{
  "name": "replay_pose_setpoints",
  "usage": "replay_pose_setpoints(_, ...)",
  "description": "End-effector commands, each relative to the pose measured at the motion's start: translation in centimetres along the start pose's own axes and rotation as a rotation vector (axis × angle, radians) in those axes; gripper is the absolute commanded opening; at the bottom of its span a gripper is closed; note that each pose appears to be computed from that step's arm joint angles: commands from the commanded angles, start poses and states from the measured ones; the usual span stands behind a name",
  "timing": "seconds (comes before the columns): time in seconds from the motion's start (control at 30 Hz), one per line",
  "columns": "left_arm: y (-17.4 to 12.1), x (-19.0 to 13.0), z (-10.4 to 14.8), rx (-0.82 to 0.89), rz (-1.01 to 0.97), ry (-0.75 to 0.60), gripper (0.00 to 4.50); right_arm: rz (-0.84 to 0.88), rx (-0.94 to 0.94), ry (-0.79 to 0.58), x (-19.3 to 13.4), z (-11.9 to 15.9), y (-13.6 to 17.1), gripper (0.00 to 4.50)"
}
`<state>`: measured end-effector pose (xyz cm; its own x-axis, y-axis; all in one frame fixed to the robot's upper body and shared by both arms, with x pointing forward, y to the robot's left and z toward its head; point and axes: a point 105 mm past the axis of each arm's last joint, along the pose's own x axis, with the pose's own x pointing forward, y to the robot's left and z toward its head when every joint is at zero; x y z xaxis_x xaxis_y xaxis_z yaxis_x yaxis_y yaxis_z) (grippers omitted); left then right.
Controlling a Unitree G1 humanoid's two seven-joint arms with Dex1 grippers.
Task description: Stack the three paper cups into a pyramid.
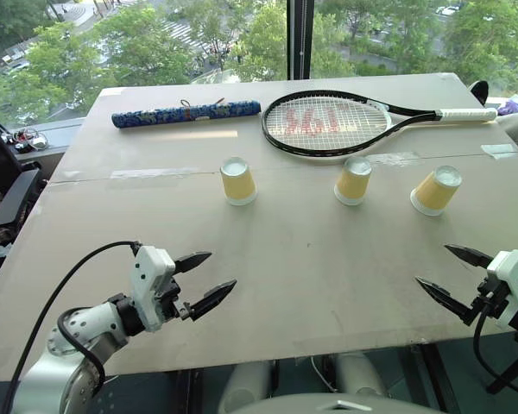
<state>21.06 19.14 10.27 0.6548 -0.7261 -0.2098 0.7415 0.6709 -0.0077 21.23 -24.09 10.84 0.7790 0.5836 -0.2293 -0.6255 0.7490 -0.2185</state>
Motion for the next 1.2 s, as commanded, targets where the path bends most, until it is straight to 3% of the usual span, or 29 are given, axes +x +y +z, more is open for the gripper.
replay_pose_setpoints(0.03,-0.2,0.1,1.0,0.012,-0.018,-0.036,4.45,-0.024,-0.031,-0.039,0.0,1.0,-0.4,4.50)
replay_pose_setpoints(0.23,-0.6,1.5,3.1,0.004,-0.075,-0.111,4.45,-0.134,-0.035,-0.081,1.3,1.8,-1.0,4.50)
replay_pose_setpoints(0.53,-2.9,3.3,7.1,0.149,-0.265,-0.181,4.45,-0.475,0.029,-0.078,3.3,3.0,-7.5,4.50)
replay_pose_setpoints(0.87,-3.8,3.4,7.5,0.174,-0.300,-0.188,4.45,-0.543,0.173,-0.106,5.6,3.8,-10.7,4.50)
replay_pose_setpoints(1.2,-4.0,3.3,7.2,0.170,-0.283,-0.185,4.45,-0.556,0.203,-0.096,7.4,4.2,-12.4,4.50)
